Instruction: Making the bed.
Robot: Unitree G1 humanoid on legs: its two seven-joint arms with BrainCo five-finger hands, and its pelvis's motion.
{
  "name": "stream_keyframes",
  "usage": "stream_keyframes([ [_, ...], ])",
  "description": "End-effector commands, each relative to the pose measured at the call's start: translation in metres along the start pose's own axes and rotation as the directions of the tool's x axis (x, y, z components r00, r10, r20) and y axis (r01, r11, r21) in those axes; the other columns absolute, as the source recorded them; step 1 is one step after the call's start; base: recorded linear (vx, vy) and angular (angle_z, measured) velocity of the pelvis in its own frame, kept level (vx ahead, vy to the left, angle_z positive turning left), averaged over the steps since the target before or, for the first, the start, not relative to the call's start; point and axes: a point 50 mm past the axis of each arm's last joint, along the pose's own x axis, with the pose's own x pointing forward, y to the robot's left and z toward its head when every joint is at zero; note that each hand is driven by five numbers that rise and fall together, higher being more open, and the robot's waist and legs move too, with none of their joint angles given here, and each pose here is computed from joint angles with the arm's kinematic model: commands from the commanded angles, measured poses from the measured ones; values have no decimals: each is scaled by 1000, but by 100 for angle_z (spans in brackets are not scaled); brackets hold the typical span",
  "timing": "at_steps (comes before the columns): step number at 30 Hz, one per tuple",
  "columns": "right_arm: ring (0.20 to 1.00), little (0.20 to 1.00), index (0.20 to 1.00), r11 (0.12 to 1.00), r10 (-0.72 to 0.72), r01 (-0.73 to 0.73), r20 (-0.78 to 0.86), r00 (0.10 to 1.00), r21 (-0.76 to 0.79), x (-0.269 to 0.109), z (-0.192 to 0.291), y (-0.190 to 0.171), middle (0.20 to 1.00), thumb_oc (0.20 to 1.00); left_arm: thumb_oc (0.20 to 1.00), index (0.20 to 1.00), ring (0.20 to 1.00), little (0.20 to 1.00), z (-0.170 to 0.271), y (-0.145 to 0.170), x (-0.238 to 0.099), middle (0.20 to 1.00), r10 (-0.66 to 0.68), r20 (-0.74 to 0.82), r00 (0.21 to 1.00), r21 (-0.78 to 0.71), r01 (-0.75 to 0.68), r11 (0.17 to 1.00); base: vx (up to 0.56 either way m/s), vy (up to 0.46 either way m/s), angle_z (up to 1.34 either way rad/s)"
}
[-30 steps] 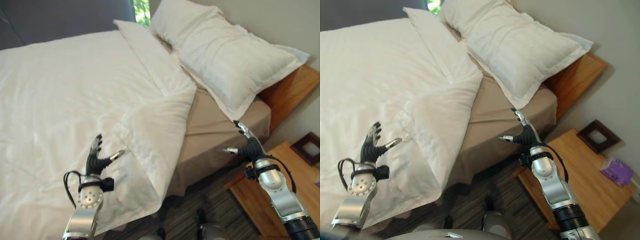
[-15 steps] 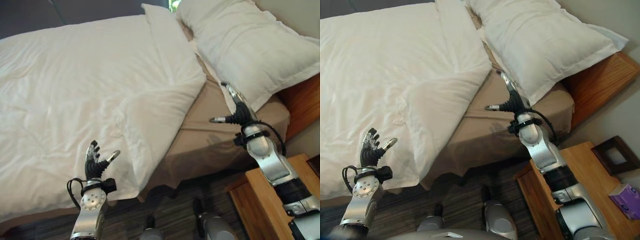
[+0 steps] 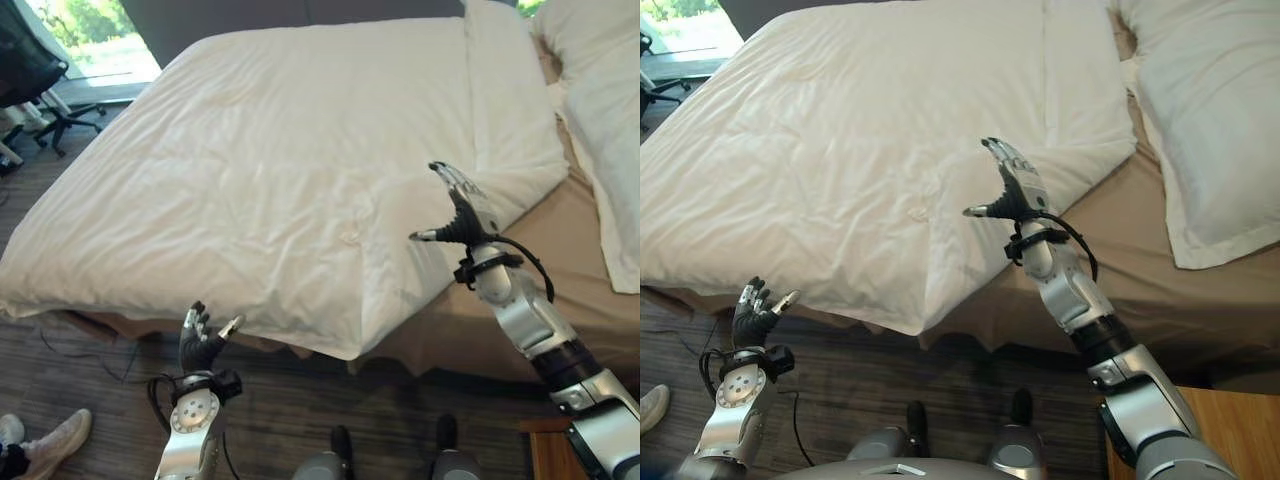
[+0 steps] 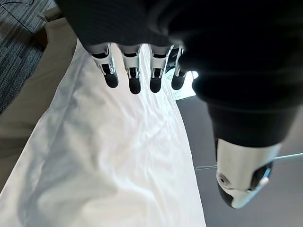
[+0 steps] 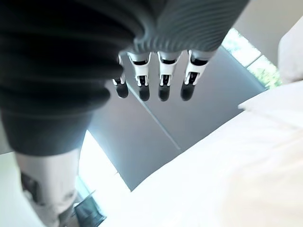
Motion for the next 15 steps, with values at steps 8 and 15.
stream_keyframes([
  [8,1000,1000,1000,980,-73,67,-23,997,-189,73,5,-47,1000,1000,1000,1000,1000,1000,45,35,27,1000,-31,181,983,183,-3,983,-40,-41,35],
  [15,1000,1000,1000,942,-171,148,-52,984,-301,95,3,-91,1000,1000,1000,1000,1000,1000,75,32,40,1000,-23,298,954,144,-22,989,-88,-19,19],
])
